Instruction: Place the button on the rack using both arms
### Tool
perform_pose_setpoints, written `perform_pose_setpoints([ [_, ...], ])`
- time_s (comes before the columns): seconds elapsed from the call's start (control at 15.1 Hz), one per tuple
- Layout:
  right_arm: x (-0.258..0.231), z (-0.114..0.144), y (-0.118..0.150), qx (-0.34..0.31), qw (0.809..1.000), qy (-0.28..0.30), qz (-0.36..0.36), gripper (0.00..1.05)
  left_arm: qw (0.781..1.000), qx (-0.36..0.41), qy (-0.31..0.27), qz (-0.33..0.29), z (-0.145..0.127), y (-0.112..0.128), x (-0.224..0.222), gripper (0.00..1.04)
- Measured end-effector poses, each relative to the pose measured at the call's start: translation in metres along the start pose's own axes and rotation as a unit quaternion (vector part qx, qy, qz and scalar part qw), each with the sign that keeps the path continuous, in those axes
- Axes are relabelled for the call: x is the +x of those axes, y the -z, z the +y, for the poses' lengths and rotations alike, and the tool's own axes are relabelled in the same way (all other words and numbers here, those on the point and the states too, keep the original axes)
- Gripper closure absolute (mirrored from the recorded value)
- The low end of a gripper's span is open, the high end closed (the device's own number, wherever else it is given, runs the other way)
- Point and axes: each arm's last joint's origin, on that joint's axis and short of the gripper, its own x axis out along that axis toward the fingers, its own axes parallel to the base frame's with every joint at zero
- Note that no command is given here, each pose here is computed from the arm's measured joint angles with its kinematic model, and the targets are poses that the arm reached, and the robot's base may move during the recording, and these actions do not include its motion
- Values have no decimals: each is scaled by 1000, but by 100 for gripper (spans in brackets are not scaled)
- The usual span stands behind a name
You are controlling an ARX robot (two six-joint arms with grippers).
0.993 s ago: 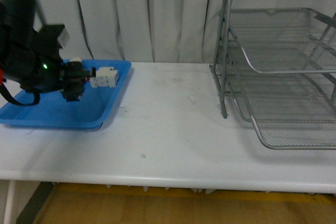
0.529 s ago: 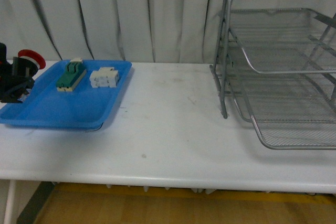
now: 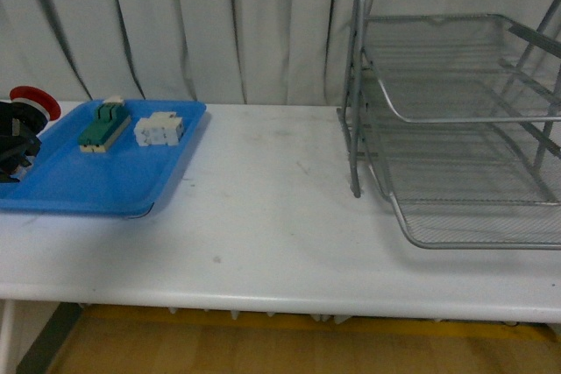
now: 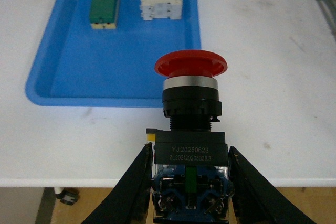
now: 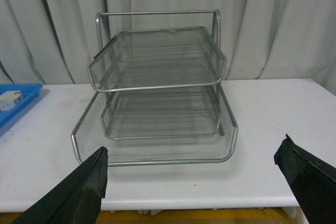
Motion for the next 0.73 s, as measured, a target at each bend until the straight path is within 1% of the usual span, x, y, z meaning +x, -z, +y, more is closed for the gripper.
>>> perform_pose_setpoints([
  [0.73,0,0,0,0,1000,0,0,6,1000,3,7,2,-4,0,0,69],
])
